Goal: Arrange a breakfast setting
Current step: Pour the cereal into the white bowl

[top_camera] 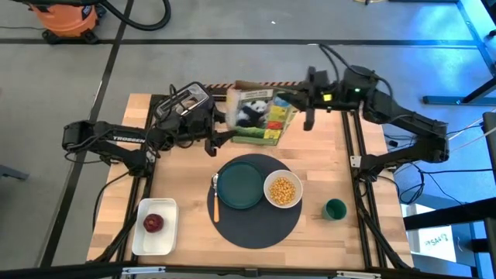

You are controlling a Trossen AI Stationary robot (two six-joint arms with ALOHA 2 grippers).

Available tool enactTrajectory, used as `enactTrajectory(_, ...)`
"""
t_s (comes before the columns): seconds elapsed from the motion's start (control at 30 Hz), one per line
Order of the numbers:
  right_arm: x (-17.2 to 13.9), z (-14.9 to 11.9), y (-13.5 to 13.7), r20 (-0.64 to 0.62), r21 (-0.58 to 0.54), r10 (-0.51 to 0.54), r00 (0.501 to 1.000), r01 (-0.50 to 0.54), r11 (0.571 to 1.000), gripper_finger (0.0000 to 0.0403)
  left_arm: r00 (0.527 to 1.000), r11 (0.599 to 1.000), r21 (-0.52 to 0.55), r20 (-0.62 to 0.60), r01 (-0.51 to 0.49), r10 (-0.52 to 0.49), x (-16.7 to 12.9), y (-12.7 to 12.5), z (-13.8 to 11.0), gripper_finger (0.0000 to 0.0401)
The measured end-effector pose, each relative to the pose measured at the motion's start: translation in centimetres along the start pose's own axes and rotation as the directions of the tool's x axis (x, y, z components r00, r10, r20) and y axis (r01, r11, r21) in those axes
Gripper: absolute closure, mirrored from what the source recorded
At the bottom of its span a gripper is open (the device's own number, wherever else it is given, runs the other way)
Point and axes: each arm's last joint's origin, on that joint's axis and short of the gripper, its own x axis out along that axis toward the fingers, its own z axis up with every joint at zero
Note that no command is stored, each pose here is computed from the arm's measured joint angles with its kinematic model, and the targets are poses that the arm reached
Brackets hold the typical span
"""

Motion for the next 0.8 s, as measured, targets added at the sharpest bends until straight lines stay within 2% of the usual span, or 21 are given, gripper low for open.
enactTrajectory(0.13,-3.4,0.9,0.2,-0.002,-0.054,-0.139,0.990,0.138,0.989,0.0402,0.997,1.000,-0.015,0.078,0.011,-0.010,-1.0,-0.6,2.2,0.0085)
enactTrajectory(0.2,-5.6,1.4,0.2,0.014,-0.077,-0.229,0.973,0.230,0.970,0.0403,0.995,1.000,-0.013,0.099,-0.016,0.018,-1.7,-0.8,3.3,0.0081)
enactTrajectory(0.27,-7.5,1.7,0.3,0.020,-0.108,-0.342,0.939,0.342,0.933,0.0403,0.993,0.997,0.005,0.087,-0.075,0.074,-2.3,-0.8,3.8,0.0081)
enactTrajectory(0.4,-10.5,1.1,0.1,-0.046,-0.163,-0.565,0.824,0.552,0.818,0.0403,0.985,0.984,0.046,0.007,-0.171,0.171,-2.8,-0.5,3.6,0.0087)
enactTrajectory(0.53,-11.2,-0.9,-0.2,-0.095,-0.191,-0.649,0.755,0.626,0.756,0.0403,0.978,0.980,0.069,-0.080,-0.186,0.192,-1.9,-0.4,3.2,0.0088)
enactTrajectory(0.63,-11.0,-3.3,-0.5,-0.113,-0.201,-0.681,0.723,0.655,0.728,0.0403,0.968,0.978,0.081,-0.144,-0.195,0.205,-1.0,-0.2,2.6,0.0089)
enactTrajectory(0.8,-11.0,-7.9,-1.0,-0.117,-0.220,-0.722,0.682,0.692,0.688,0.0403,0.969,0.980,0.101,-0.159,-0.173,0.188,0.6,-0.1,2.7,0.0089)
